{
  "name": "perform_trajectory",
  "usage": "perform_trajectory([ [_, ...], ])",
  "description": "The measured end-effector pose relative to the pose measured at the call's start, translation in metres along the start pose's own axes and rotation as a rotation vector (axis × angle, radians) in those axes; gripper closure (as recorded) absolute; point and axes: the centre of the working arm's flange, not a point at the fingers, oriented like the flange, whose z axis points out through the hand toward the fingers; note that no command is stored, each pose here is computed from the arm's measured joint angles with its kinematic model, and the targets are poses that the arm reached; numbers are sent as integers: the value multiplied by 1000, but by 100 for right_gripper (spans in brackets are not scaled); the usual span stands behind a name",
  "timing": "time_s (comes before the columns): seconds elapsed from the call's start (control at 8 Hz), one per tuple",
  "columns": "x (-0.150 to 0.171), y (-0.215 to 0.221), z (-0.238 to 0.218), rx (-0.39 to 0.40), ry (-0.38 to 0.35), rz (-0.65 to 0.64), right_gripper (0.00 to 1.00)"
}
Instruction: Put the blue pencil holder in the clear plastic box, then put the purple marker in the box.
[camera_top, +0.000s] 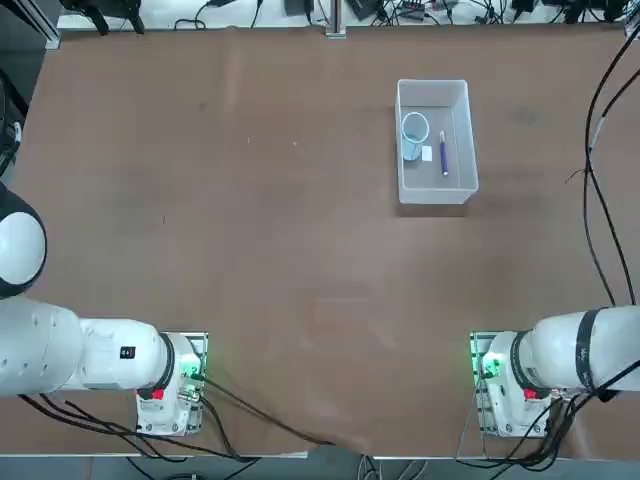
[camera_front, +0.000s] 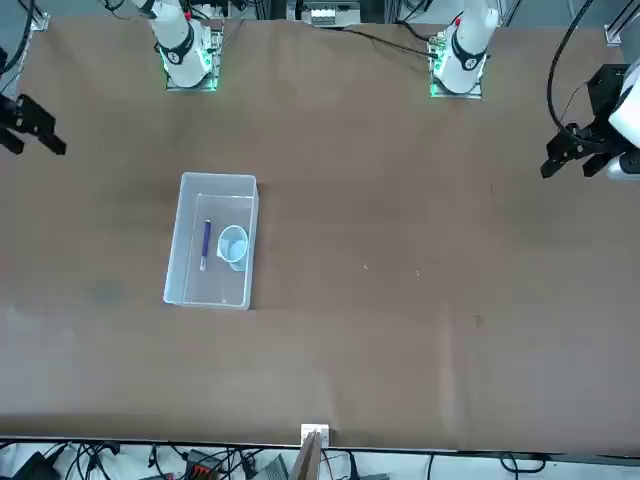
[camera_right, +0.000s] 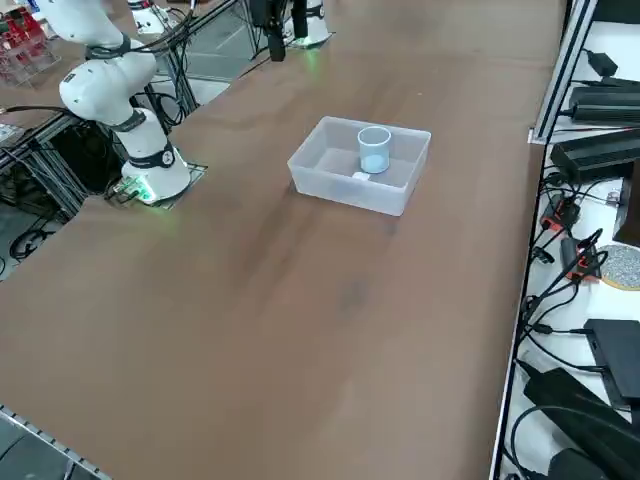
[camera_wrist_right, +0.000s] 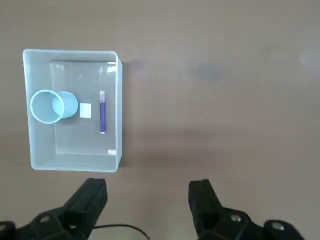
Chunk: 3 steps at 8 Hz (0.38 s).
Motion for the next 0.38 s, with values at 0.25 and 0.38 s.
perform_trajectory([
  [0.25,-6,-8,0,-3,-6,6,0],
  [0.38,-7,-6,-2,-3,-6,10,0],
])
